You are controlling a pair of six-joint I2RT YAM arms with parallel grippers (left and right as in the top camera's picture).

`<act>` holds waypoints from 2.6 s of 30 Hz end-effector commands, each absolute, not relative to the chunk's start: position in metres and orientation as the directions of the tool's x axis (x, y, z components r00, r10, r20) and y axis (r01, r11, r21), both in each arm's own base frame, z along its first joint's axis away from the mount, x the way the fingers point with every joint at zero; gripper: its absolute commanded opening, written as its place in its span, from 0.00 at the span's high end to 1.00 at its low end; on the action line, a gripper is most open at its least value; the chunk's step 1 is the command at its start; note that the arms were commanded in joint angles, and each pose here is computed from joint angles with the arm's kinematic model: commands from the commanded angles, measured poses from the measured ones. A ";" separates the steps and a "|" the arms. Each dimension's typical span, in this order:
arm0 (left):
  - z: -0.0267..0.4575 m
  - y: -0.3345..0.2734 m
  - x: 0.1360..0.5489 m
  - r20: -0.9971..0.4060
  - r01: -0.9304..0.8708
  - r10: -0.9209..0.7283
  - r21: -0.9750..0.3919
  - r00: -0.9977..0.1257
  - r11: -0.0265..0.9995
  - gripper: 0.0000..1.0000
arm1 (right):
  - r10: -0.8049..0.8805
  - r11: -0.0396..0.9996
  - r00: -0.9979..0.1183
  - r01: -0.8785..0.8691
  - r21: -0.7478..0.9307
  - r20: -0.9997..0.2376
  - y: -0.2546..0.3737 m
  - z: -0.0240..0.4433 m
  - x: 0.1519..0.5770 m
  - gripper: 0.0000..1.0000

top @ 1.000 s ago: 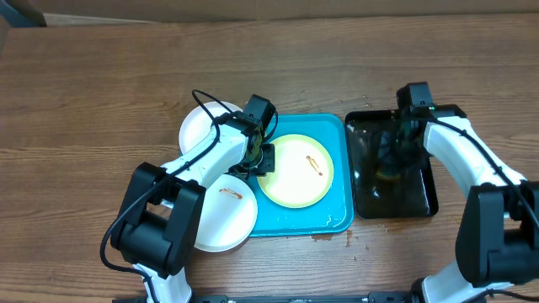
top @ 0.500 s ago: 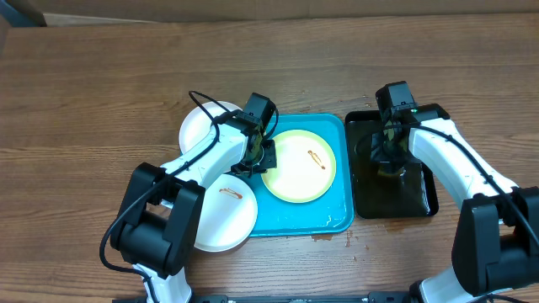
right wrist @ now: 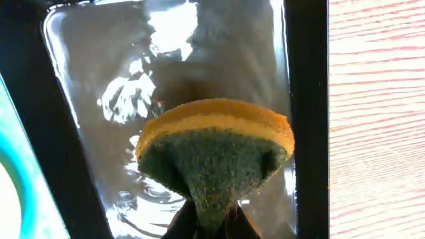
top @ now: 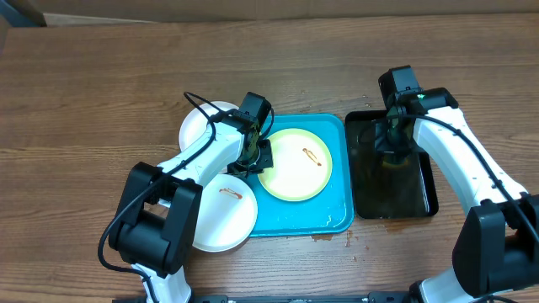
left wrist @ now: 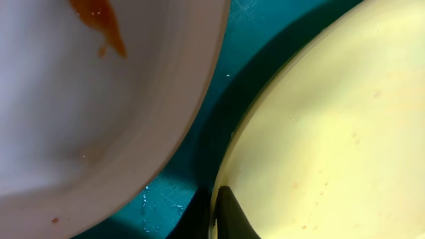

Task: Clean dirty plates on tray and stack at the side
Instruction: 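Scrub the yellow plate with the sponge in the right gripper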

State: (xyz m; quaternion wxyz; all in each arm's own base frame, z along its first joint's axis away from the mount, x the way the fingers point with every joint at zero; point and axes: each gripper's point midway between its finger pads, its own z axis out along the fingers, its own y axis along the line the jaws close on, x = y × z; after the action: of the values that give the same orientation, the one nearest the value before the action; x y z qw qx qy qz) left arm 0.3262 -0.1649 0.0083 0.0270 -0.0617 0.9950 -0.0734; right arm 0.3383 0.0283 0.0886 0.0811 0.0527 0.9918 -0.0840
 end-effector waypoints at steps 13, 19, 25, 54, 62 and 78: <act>0.002 -0.157 0.326 -0.036 -0.137 -0.142 -0.114 -0.989 0.984 0.96 | 0.228 0.956 -0.948 0.261 -0.131 -0.221 0.030 0.102 0.340 0.96; 0.002 -0.157 0.326 -0.036 -0.137 -0.142 -0.114 -0.989 0.984 0.96 | 0.243 0.959 -0.941 0.270 -0.091 -0.235 0.037 0.103 0.345 0.96; 0.002 -0.158 0.326 -0.035 -0.137 -0.142 -0.114 -0.989 0.984 0.96 | 0.242 0.961 -0.940 0.267 -0.074 -0.241 0.038 0.102 0.348 0.96; 0.003 -0.162 0.327 -0.034 -0.135 -0.141 -0.136 -0.989 0.981 0.96 | -0.369 0.909 -0.861 -0.257 -0.328 -0.349 0.178 0.054 0.373 0.96; 0.003 -0.162 0.327 -0.034 -0.135 -0.141 -0.136 -0.989 0.982 0.96 | -0.370 0.912 -0.890 -0.294 -0.286 -0.265 0.183 0.010 0.368 0.96; 0.003 -0.162 0.327 -0.035 -0.131 -0.137 -0.136 -0.990 0.982 0.96 | -0.492 0.857 -0.860 -0.506 0.101 -0.135 0.238 -0.006 0.318 0.96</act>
State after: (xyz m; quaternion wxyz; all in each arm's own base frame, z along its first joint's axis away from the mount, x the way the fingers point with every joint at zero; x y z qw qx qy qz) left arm 0.3260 -0.1659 0.0086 0.0257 -0.0617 0.9948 -0.0768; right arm 0.3457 0.2178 0.0077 0.1065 -0.2282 0.9678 0.0032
